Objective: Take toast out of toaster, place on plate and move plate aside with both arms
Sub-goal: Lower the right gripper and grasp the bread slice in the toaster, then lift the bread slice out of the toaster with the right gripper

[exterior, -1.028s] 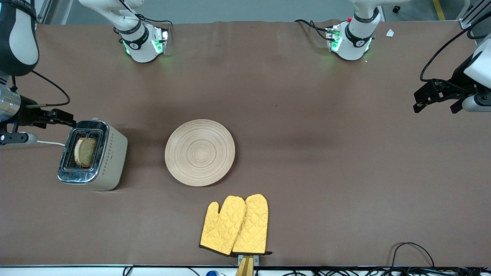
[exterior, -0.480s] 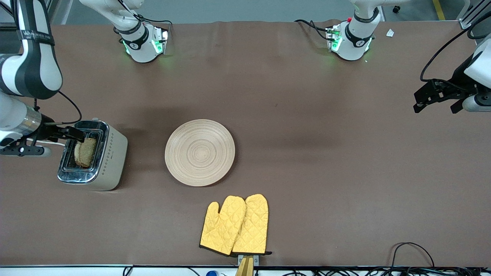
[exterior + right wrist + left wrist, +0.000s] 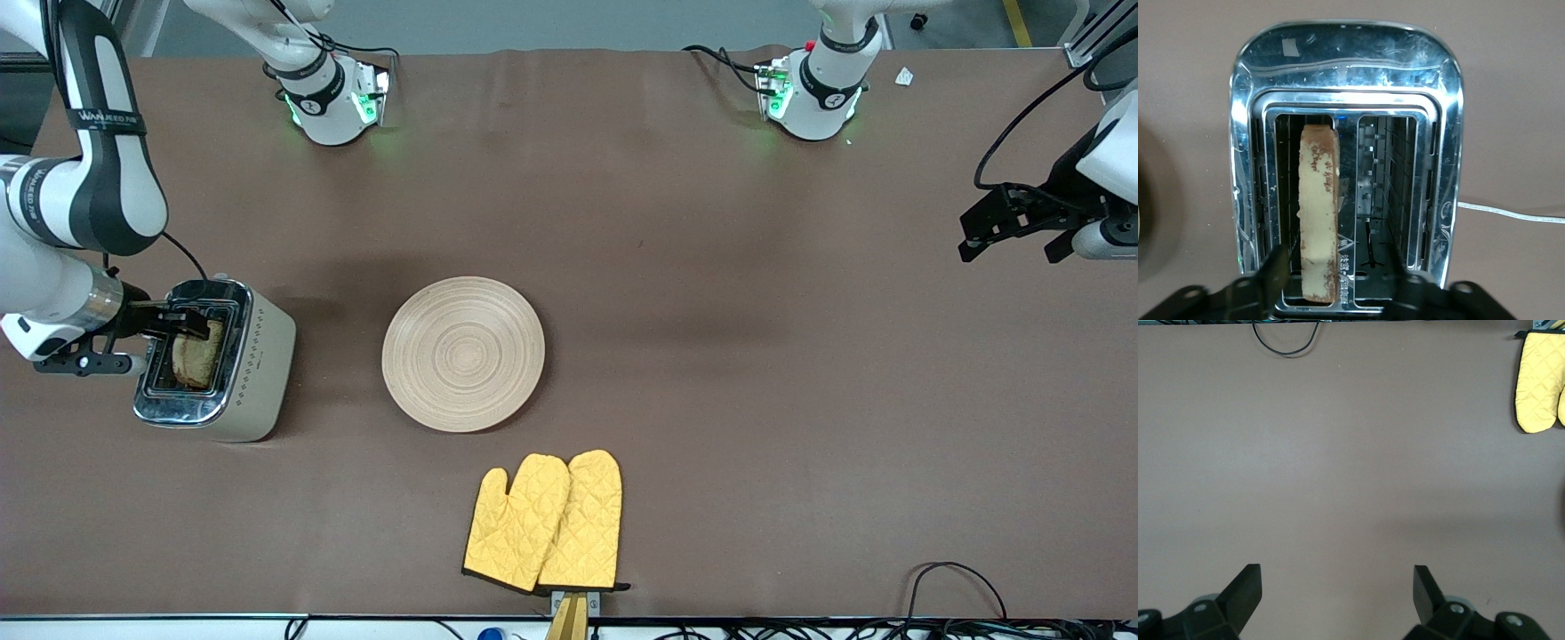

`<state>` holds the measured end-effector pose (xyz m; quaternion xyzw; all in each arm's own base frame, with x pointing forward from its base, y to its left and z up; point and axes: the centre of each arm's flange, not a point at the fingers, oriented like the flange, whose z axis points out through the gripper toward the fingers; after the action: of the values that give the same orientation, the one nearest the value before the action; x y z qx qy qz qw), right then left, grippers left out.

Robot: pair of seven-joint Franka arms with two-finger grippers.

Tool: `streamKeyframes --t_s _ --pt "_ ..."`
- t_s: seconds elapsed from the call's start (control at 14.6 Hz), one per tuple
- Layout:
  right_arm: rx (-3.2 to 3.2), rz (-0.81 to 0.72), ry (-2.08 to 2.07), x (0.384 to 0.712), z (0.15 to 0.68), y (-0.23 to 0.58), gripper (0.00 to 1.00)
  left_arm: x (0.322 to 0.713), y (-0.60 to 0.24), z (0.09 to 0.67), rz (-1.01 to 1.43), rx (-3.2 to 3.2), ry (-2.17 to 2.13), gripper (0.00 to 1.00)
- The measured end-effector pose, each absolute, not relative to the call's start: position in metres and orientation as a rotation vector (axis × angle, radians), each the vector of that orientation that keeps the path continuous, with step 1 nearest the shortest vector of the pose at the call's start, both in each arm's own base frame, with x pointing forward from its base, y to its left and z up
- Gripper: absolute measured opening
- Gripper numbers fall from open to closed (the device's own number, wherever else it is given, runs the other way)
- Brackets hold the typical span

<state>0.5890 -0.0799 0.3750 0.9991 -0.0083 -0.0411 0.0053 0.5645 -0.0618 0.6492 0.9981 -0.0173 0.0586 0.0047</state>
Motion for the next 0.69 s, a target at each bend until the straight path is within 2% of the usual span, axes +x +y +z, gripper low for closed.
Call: streamKeyframes --t_s 0.14,0.27,0.34,0.48,0.69 --pt "3.129 -0.137 -0.024 0.589 0.372 -0.079 0.43 0.565 -0.062 0.649 0.184 3.126 -0.054 1.0" --pt "3.131 -0.148 -0.018 0.59 0.375 -0.076 0.19 0.565 -0.062 0.649 0.184 3.126 -0.054 1.0" --pt "3.131 -0.162 -0.014 0.592 0.381 -0.074 0.12 0.565 -0.062 0.649 0.184 3.126 -0.054 1.0" --pt "3.132 -0.206 -0.009 0.597 0.407 -0.072 0.11 0.565 -0.062 0.649 0.184 3.126 -0.054 1.0" --pt "3.142 -0.261 0.0 0.602 0.477 -0.066 0.11 0.565 -0.062 0.649 0.184 3.126 -0.054 1.0"
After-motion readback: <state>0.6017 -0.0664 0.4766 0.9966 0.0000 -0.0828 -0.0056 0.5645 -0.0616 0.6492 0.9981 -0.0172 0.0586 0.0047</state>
